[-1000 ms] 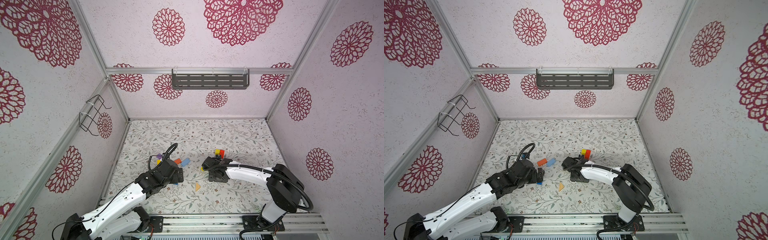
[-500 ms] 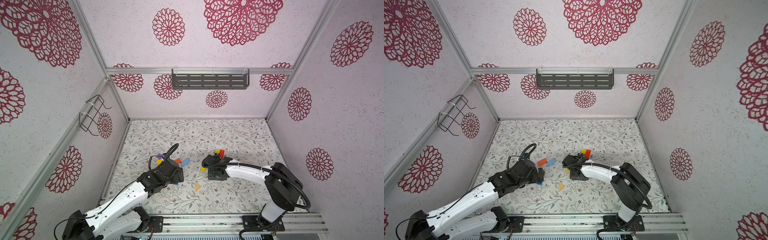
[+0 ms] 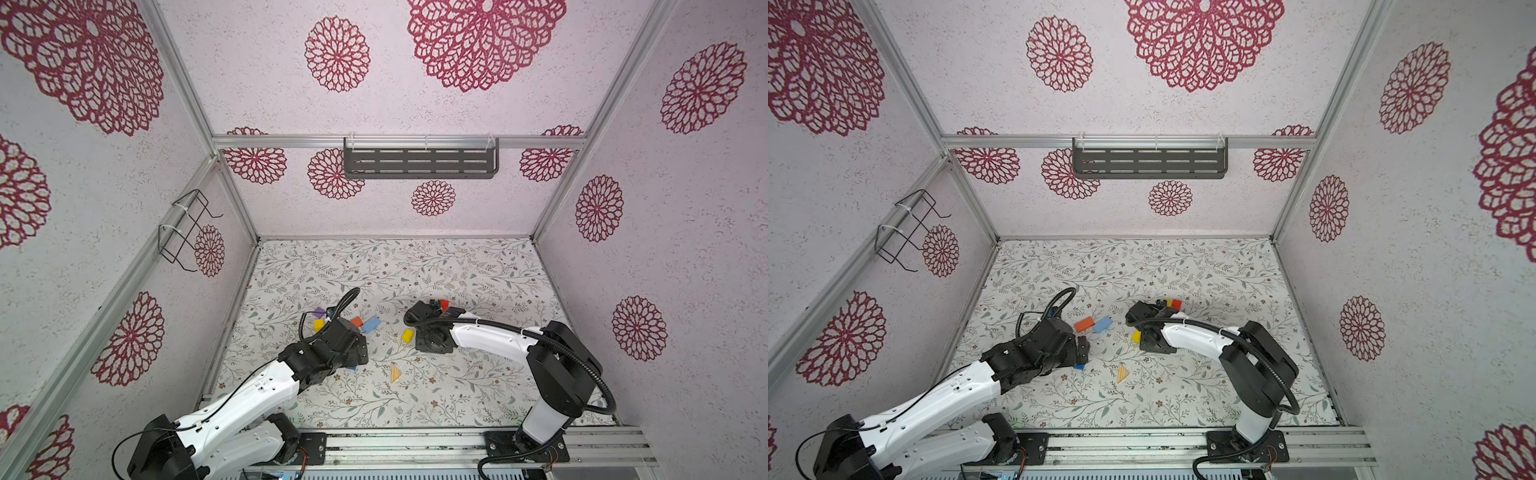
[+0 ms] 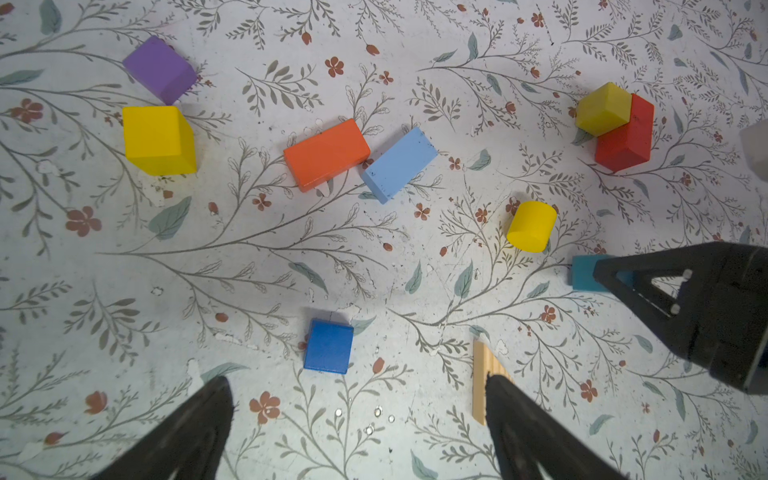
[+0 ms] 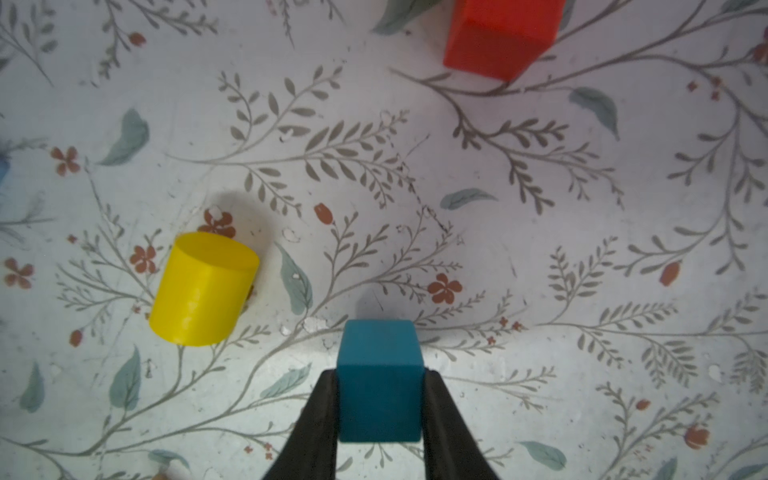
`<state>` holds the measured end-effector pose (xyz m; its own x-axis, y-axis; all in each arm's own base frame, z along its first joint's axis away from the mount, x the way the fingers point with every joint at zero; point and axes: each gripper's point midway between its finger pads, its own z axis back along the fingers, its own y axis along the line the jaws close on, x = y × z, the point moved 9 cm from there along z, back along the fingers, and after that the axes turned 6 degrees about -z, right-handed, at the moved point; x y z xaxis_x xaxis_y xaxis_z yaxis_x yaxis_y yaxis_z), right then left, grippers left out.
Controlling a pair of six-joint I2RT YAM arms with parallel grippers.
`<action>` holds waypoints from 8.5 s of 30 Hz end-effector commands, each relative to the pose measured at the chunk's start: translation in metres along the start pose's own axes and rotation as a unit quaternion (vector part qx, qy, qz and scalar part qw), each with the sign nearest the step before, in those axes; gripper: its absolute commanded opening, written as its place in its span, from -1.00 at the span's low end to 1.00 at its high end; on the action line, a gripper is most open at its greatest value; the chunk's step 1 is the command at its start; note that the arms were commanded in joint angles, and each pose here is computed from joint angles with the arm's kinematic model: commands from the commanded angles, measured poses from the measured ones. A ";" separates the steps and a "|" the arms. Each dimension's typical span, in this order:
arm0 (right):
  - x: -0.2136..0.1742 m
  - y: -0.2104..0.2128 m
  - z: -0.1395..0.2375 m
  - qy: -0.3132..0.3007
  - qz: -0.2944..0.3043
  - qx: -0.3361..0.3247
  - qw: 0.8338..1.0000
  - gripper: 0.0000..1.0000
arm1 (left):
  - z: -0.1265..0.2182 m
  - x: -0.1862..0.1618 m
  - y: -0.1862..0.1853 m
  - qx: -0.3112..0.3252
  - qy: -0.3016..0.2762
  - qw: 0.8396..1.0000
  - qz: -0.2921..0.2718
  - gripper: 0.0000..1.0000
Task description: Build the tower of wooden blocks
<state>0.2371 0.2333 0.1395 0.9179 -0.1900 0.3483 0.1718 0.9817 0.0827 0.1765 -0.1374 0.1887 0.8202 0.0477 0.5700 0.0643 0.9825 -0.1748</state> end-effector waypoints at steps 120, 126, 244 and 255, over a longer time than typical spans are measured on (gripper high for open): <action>0.122 -0.128 -0.059 0.039 -0.139 0.197 0.970 -1.00 | -0.240 0.116 -0.180 -0.118 0.101 0.987 -0.034 -1.00; 0.124 -0.125 -0.060 0.040 -0.132 0.203 0.970 -1.00 | -0.243 0.115 -0.184 -0.128 0.100 0.986 -0.024 -1.00; 0.083 -0.075 0.076 -0.050 0.064 0.144 0.986 0.37 | -0.013 0.107 -0.047 -0.002 -0.067 0.997 0.027 0.95; 0.053 0.001 0.074 -0.039 0.165 0.169 0.971 0.61 | 0.059 0.044 0.020 0.046 -0.063 0.996 0.048 0.95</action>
<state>0.2554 0.2073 0.2251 0.8864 0.0956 0.4529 -0.2431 0.9287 0.2799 0.1977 -0.1237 0.2591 0.7264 0.1535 0.6699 -0.0044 0.9757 -0.2189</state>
